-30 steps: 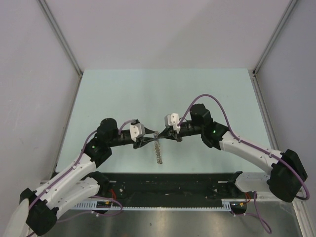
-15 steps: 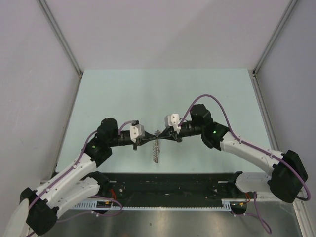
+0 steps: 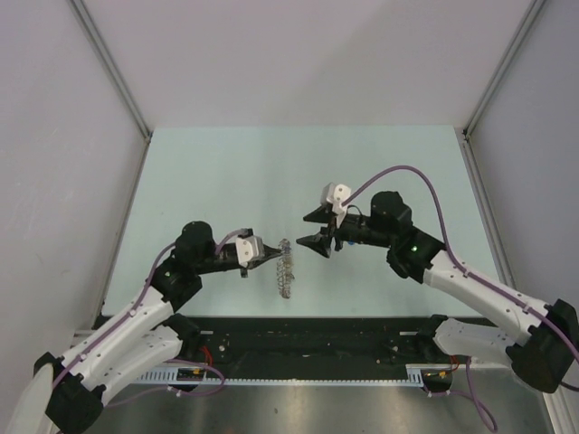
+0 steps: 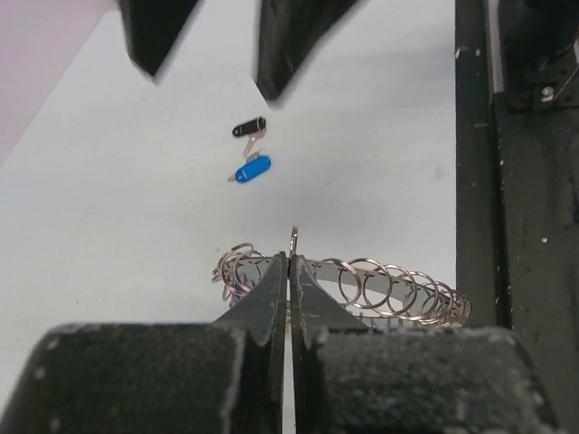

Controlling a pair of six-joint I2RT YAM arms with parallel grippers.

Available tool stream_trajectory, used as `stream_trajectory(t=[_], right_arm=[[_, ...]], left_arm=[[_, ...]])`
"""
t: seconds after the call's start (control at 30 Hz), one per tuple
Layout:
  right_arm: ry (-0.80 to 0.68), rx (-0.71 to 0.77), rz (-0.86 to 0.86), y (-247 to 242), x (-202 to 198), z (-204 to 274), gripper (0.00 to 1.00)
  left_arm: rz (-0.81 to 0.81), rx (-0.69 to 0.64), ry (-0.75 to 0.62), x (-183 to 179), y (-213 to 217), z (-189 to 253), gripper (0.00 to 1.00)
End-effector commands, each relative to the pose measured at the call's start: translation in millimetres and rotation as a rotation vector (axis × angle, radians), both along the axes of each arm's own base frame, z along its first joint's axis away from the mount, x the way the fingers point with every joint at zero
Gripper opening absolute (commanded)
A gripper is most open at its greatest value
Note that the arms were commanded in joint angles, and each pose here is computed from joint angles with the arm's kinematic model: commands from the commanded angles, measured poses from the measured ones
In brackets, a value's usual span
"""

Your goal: Put the keys on the keyring

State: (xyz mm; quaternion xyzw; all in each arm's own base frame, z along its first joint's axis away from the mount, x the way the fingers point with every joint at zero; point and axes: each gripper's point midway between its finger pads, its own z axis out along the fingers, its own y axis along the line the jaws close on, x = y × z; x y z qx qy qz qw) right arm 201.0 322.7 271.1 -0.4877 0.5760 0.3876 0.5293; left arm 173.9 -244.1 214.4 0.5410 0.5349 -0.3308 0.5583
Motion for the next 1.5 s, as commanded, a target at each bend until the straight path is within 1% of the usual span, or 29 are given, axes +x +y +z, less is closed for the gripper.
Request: stream_trajectory(t=[0.0,0.07,0.1,0.17,0.23,0.3,0.33,0.37,0.4,0.5,0.57,0.6,0.73,0.77,0.8,0.9,0.93,1.0,1.03,1.23,1.27,1.33,1.4,1.47], right_arm=[[0.064,0.091,-0.27,-36.2,29.6,12.1,0.65],[0.088,0.105,-0.357,-51.0,39.6,6.0,0.7],[0.098,0.089,-0.43,-61.4,47.3,-7.0,0.71],[0.106,0.08,-0.506,-74.7,51.3,-16.8,0.76],[0.156,0.063,-0.649,-93.2,63.5,-36.8,0.8],[0.21,0.048,-0.799,-112.7,76.0,-50.6,0.8],[0.248,0.007,-0.843,-119.7,77.7,-66.5,0.8],[0.261,0.001,-0.871,-123.4,80.4,-70.0,0.8],[0.306,-0.029,-0.917,-133.3,82.0,-83.4,0.8],[0.395,-0.064,-0.939,-141.0,87.0,-104.8,0.78],[0.442,-0.085,-0.929,-140.8,88.5,-116.0,0.76],[0.463,-0.104,-0.952,-146.6,90.5,-122.5,0.75],[0.507,-0.2,-1.014,-159.3,98.9,-142.6,0.72],[0.502,-0.216,-1.03,-161.4,103.4,-141.7,0.71],[0.519,-0.26,-1.037,-163.1,103.6,-152.6,0.7],[0.56,-0.286,-1.07,-165.9,108.7,-164.1,0.64],[0.602,-0.255,-1.096,-167.8,111.6,-165.8,0.63],[0.696,-0.235,-1.084,-163.1,109.9,-178.4,0.61],[0.764,-0.195,-1.098,-162.9,110.8,-181.0,0.61],[0.874,-0.153,-1.192,-166.1,112.4,-201.0,0.58],[0.895,-0.109,-1.208,-163.7,115.3,-199.8,0.57],[0.927,-0.087,-1.236,-165.2,112.4,-208.6,0.53],[0.956,-0.023,-1.261,-163.1,115.1,-209.8,0.49],[0.973,0.008,-1.284,-164.9,113.7,-216.7,0.46]], left_arm=[[0.032,0.058,-0.096,10.6,6.4,14.7,0.0],[0.042,0.086,-0.107,12.9,9.3,18.2,0.0],[0.044,0.093,-0.114,13.6,9.9,19.4,0.0],[0.054,0.113,-0.131,15.7,12.8,20.8,0.0],[0.064,0.134,-0.13,17.1,15.0,18.9,0.0],[0.07,0.145,-0.13,18.9,15.8,18.4,0.0],[0.071,0.15,-0.124,19.0,16.0,18.8,0.0],[0.073,0.155,-0.119,19.4,16.4,18.0,0.0],[0.082,0.162,-0.114,21.1,16.7,16.8,0.0],[0.111,0.177,-0.073,25.7,18.1,11.6,0.0],[0.183,0.18,-0.002,33.1,21.8,11.0,0.0],[0.199,0.194,0.035,35.5,21.8,6.1,0.0],[0.296,0.23,0.158,43.0,29.1,-3.8,0.0],[0.303,0.239,0.172,43.7,29.6,-7.1,0.0],[0.313,0.246,0.181,44.8,30.5,-8.9,0.0],[0.388,0.278,0.22,53.3,37.8,-17.3,0.0],[0.411,0.293,0.226,57.0,40.2,-20.5,0.0],[0.433,0.298,0.24,59.1,42.3,-22.2,0.0],[0.439,0.302,0.243,59.5,43.2,-23.4,0.0],[0.451,0.282,0.234,57.4,45.8,-20.9,0.0],[0.457,0.278,0.227,57.7,46.9,-19.2,0.01],[0.476,0.282,0.22,58.7,50.1,-19.7,0.01],[0.484,0.278,0.216,58.5,51.9,-19.2,0.0],[0.487,0.274,0.212,58.9,52.4,-18.4,0.0]])
